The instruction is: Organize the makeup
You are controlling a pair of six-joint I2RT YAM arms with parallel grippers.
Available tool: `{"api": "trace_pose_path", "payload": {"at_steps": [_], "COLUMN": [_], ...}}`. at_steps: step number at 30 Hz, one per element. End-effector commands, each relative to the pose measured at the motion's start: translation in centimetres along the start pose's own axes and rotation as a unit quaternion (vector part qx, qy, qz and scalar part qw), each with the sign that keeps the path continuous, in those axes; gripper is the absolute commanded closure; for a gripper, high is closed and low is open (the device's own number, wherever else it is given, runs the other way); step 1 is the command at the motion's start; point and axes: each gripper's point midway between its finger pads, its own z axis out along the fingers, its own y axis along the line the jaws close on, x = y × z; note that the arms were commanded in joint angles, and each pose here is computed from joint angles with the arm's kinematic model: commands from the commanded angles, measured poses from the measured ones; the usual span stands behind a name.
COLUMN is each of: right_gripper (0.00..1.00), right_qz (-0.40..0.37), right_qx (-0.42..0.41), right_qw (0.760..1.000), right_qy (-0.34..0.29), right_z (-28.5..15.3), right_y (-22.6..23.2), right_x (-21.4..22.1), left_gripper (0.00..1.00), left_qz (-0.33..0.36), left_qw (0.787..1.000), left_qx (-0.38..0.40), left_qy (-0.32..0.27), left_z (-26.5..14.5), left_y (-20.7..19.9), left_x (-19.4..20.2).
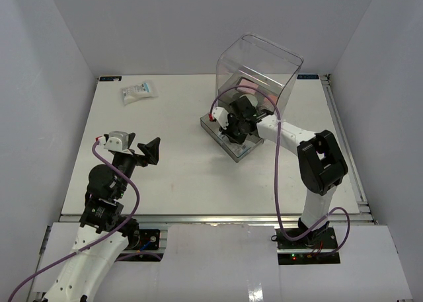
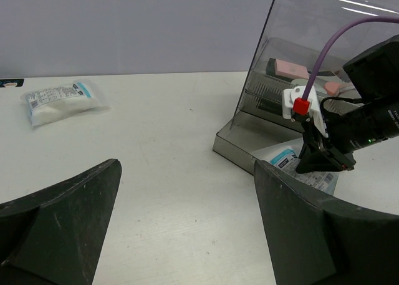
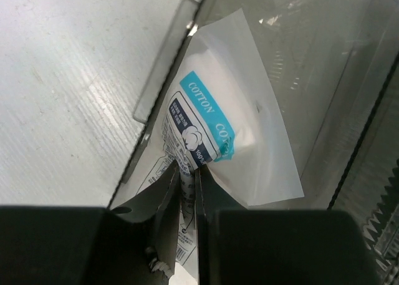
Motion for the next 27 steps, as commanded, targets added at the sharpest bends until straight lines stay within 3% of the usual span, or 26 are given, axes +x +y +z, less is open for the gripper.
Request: {"api": "trace_pose_path", "payload": {"at_steps": [1,9,27], "right_gripper": [0.91,0.87,0.85], "right_qz": [0.044,0.041,0.052], "right_qx": [-0.019,-0.021,-0.117], "right_qw": [0.999,0.999,0.992], "right_qy": [0.007,0.005,-0.023], "right_z": [-0.4,-0.3,0.6], "right_y": [-0.1,-1.1,2.4], "right_x": [0.6,1.2,0.9], "left_gripper": [0.02,0.02,0.02], "left_qz": [0.003,0.003,0.004], "left_qw": [1.0,1.0,1.0], "left_qx": [0.004,0.004,0.003], "left_qy": [0.004,0.005,0.007], "left_z": [0.0,0.1,0.1], "left_y": [-0.1,-0.1,-0.1], "left_x": [0.2,0.2,0.4]}}
